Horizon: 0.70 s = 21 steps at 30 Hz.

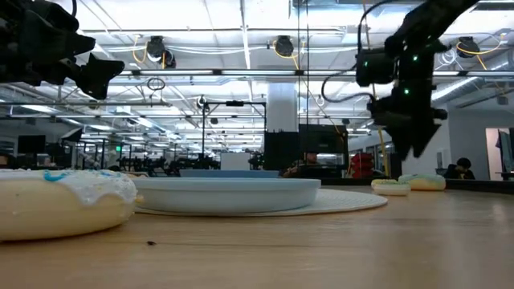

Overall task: Pick & Place donuts
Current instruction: Put the large light blue donut on the blue plate

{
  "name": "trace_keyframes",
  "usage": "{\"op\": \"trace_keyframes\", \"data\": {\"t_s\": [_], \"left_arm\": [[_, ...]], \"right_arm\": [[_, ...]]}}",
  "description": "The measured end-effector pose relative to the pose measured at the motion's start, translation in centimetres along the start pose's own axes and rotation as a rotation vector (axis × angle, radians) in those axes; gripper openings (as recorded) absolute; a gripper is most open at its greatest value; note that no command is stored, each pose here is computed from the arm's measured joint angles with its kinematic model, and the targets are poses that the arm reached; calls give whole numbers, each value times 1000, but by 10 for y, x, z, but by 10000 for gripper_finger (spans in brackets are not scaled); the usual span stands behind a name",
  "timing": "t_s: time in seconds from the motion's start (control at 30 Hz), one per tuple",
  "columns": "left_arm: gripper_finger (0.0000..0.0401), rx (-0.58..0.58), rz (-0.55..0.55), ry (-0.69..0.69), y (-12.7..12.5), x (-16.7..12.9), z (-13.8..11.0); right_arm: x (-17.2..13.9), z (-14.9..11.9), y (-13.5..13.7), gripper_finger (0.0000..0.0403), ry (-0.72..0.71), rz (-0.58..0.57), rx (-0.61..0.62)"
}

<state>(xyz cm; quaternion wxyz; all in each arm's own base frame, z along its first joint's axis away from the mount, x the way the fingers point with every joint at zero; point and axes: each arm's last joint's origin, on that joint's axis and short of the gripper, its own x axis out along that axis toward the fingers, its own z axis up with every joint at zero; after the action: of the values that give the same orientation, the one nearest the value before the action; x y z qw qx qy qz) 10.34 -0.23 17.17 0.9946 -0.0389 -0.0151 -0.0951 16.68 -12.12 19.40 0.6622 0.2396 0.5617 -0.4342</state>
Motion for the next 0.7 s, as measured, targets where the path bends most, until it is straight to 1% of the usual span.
{"op": "trace_keyframes", "data": {"t_s": [0.17,0.4,0.53,0.7], "left_arm": [[282,0,3,-1,0,0,0],[280,0,3,-1,0,0,0],[285,0,3,0,0,0,0],[281,0,3,0,0,0,0]], "right_arm": [[20,10,-4,270,54,-30,16],[34,16,-9,270,87,-46,34],[37,15,-9,270,103,-52,37],[46,3,-10,270,149,-66,43]]}}
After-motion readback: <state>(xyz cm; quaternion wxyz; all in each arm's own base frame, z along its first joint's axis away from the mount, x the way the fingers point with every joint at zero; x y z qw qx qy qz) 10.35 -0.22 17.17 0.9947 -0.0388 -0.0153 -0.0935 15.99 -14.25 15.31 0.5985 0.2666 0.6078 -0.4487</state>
